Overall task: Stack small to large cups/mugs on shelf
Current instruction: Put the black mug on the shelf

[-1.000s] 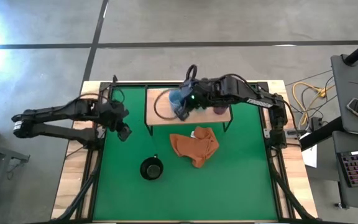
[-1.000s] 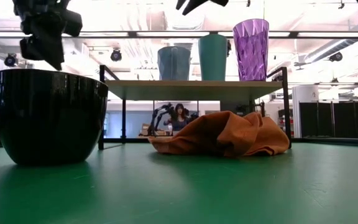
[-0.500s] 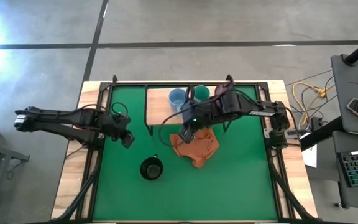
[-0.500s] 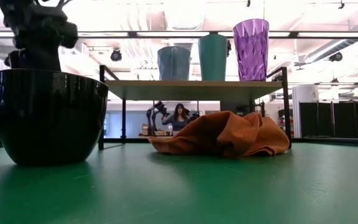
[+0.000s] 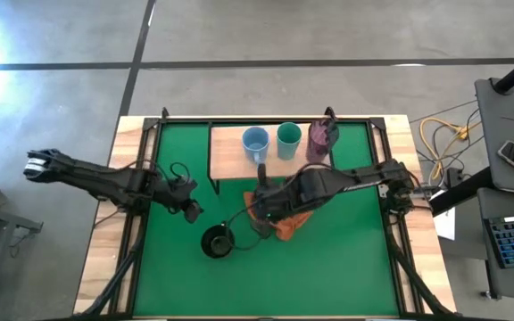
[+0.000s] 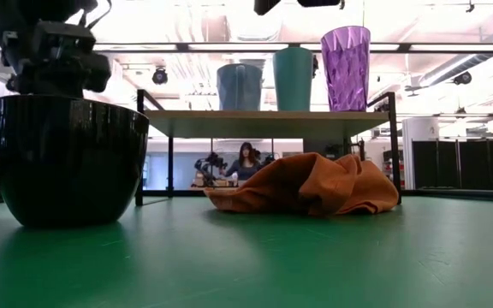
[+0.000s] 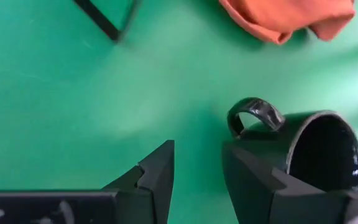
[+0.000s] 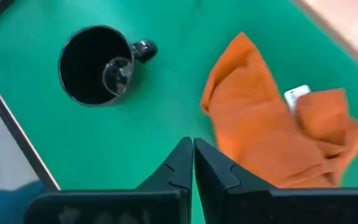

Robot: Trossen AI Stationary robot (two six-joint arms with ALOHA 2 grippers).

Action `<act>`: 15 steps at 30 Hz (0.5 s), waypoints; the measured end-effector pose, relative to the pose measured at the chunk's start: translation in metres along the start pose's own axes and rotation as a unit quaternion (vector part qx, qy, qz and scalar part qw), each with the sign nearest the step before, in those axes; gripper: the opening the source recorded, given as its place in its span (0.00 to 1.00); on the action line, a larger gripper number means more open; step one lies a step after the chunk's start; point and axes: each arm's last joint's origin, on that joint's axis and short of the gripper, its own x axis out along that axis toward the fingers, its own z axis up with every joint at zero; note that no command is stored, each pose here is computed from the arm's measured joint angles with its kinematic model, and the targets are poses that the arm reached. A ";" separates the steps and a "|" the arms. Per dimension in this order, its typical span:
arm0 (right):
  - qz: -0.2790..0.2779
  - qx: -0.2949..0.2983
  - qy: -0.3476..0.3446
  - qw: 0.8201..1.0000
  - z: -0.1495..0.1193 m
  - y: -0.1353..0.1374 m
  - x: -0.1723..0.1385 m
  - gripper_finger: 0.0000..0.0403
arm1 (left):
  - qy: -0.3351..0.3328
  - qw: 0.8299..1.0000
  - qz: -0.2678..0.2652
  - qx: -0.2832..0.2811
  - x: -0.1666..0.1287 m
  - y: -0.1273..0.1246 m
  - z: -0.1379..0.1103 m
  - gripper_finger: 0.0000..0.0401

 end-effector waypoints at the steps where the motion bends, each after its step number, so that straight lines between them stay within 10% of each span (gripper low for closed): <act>1: 0.006 0.012 -0.002 1.000 0.000 0.001 0.004 0.02 | 0.001 1.000 -0.003 0.003 0.002 -0.001 -0.001 0.30; 9: 0.152 0.128 -0.034 0.979 0.004 0.023 0.053 0.02 | -0.014 0.999 -0.020 0.040 0.017 0.000 -0.007 0.30; 15: 0.162 0.214 -0.024 0.963 -0.008 0.023 0.082 0.02 | -0.035 0.995 -0.034 0.083 0.026 -0.007 -0.003 0.30</act>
